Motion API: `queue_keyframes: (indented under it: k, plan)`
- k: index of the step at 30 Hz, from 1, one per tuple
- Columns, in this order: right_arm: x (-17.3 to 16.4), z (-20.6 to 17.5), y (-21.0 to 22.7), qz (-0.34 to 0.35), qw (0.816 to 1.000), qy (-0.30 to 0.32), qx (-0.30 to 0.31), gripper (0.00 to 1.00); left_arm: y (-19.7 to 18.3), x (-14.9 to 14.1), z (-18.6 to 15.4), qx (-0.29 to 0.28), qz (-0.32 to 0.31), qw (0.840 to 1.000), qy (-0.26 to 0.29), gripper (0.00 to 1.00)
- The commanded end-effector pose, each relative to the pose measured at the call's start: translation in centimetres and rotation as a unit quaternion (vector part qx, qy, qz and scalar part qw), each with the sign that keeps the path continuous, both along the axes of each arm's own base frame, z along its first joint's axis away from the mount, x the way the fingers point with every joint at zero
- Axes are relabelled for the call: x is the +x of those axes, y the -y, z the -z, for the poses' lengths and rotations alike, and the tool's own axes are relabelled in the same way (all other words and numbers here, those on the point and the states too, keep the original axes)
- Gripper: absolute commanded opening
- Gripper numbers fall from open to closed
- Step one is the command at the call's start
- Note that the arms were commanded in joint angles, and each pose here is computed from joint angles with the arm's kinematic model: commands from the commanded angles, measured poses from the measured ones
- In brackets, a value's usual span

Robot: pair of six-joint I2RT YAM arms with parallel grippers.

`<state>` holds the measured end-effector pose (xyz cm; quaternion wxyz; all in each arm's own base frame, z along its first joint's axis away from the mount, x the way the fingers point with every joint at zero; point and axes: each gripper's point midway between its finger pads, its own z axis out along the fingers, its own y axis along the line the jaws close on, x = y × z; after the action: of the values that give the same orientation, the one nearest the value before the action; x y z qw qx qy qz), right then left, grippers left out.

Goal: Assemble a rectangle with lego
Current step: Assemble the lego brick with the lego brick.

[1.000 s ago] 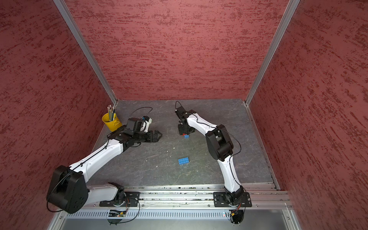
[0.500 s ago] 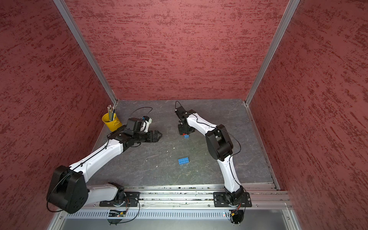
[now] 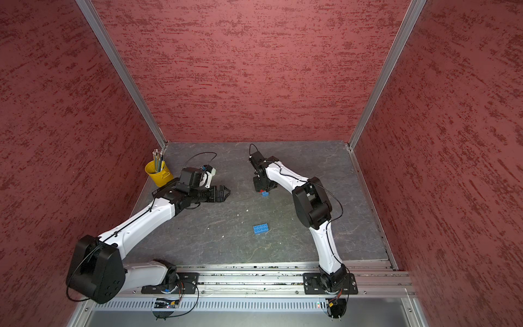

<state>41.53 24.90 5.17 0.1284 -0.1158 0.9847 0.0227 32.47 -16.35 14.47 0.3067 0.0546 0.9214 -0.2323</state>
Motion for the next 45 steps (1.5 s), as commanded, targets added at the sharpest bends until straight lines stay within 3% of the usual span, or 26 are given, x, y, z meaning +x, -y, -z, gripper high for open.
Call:
queue_keyframes:
  k: [1, 13, 26, 36, 45]
  plan:
    - [-2.4, 4.9, 3.2, 0.011, 0.996, -0.063, -0.065, 0.57, -0.2, -0.1, -0.6, 0.003, 0.002, 1.0, 0.015, 1.0]
    - [-1.4, 1.8, 1.8, 0.019, 0.999, -0.03, -0.019, 0.55, -0.2, -0.2, -0.5, 0.005, 0.002, 1.0, 0.014, 1.0]
    - [-2.2, 4.5, 2.7, 0.015, 0.997, -0.055, -0.046, 0.56, -0.4, -0.2, -0.4, 0.009, 0.002, 1.0, 0.016, 1.0]
    - [0.4, -0.1, 1.6, 0.027, 0.999, 0.024, -0.009, 0.77, -0.4, -0.2, -0.9, 0.006, -0.003, 1.0, 0.021, 1.0]
    - [0.0, -5.0, 0.5, 0.022, 0.997, 0.058, 0.056, 0.81, 0.0, -1.2, -2.6, 0.001, 0.023, 0.998, 0.06, 1.0]
